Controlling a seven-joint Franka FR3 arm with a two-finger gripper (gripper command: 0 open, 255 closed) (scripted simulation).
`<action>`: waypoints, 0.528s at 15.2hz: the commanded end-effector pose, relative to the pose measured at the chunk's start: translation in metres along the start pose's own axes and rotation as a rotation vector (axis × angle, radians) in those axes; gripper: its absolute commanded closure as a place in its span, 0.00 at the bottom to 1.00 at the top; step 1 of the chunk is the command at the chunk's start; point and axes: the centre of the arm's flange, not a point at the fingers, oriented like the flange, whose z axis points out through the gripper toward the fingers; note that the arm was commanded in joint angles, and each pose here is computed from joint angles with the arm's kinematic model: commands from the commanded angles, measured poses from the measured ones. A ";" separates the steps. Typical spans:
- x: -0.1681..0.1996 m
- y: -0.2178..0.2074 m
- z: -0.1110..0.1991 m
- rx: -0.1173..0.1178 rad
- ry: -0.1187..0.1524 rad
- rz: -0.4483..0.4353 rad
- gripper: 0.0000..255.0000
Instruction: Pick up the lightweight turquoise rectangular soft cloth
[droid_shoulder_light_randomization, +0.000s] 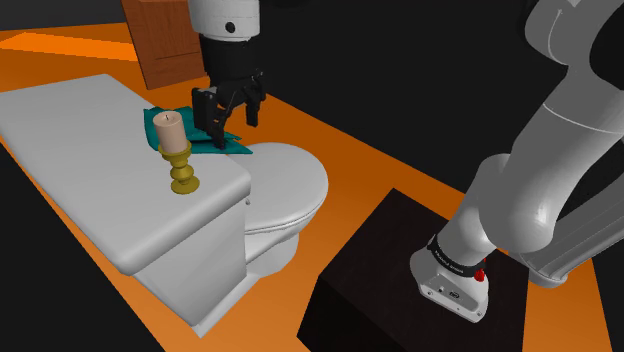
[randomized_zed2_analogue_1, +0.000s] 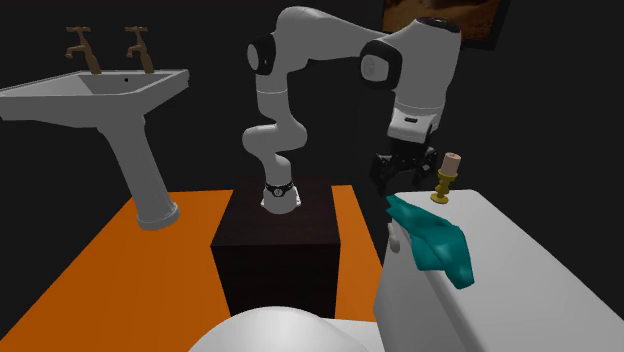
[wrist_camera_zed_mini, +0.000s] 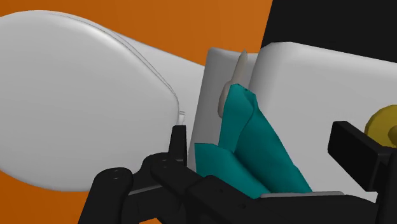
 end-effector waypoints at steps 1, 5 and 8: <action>0.002 -0.001 0.010 0.000 0.001 -0.001 0.00; 0.003 -0.001 0.029 0.000 0.001 -0.001 0.00; 0.003 -0.001 0.029 0.000 0.001 -0.001 1.00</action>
